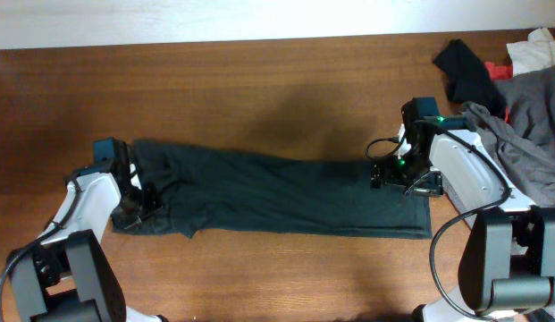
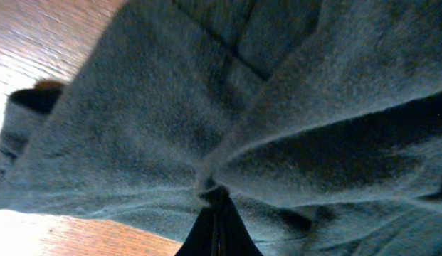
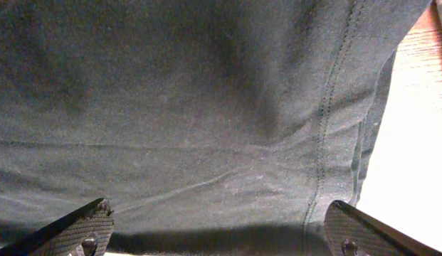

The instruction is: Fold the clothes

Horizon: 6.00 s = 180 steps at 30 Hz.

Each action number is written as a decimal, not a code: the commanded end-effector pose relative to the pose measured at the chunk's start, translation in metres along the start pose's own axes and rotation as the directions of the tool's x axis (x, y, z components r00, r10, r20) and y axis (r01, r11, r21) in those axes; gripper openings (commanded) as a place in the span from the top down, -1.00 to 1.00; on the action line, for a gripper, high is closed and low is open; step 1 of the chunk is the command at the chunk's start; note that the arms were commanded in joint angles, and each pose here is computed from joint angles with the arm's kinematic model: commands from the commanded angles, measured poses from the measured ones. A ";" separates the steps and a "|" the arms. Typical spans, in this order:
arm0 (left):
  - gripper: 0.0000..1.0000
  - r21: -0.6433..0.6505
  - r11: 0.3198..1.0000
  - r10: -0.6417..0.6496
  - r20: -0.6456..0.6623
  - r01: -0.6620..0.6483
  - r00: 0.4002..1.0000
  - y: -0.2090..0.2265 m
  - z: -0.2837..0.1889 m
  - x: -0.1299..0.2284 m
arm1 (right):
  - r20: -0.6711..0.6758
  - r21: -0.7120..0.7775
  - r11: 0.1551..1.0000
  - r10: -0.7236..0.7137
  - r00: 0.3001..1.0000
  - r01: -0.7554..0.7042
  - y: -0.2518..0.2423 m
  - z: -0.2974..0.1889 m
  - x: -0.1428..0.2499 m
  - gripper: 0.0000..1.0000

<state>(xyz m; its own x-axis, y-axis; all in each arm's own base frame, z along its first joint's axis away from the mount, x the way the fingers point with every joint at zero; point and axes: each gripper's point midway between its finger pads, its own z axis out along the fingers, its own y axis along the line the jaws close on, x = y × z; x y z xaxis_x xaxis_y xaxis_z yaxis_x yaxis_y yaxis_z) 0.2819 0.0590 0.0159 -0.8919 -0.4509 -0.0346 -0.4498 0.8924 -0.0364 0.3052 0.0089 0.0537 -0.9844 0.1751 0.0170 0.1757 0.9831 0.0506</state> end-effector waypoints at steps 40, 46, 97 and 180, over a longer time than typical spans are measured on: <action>0.29 -0.022 0.995 -0.085 0.216 0.092 0.973 0.016 -0.061 -0.068 | 0.021 -0.002 1.000 -0.004 1.000 0.004 0.000 -0.005 -0.004 -0.98; 0.24 0.036 0.997 -0.081 0.270 0.074 0.959 0.003 -0.094 -0.081 | 0.021 -0.002 1.000 -0.004 1.000 0.004 0.000 -0.005 -0.004 -0.97; 0.74 -0.047 0.998 0.054 0.016 -0.053 0.998 -0.034 0.023 -0.067 | 0.095 -0.257 0.928 -0.254 0.963 0.270 0.102 0.001 0.002 -0.98; 0.25 0.091 0.957 -0.288 0.400 0.275 0.870 0.051 -0.156 -0.133 | 0.719 0.080 0.205 -0.690 0.086 0.976 0.449 0.056 0.145 0.10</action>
<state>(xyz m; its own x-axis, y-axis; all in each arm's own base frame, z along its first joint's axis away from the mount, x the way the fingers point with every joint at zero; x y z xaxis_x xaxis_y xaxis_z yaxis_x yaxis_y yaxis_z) 0.3707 0.1711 0.1814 -0.6242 -0.6442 -0.4420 -0.6674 0.7338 -0.1270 0.2309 0.4819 0.0253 -0.2074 -0.6258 -0.7519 -0.9448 0.3275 -0.0120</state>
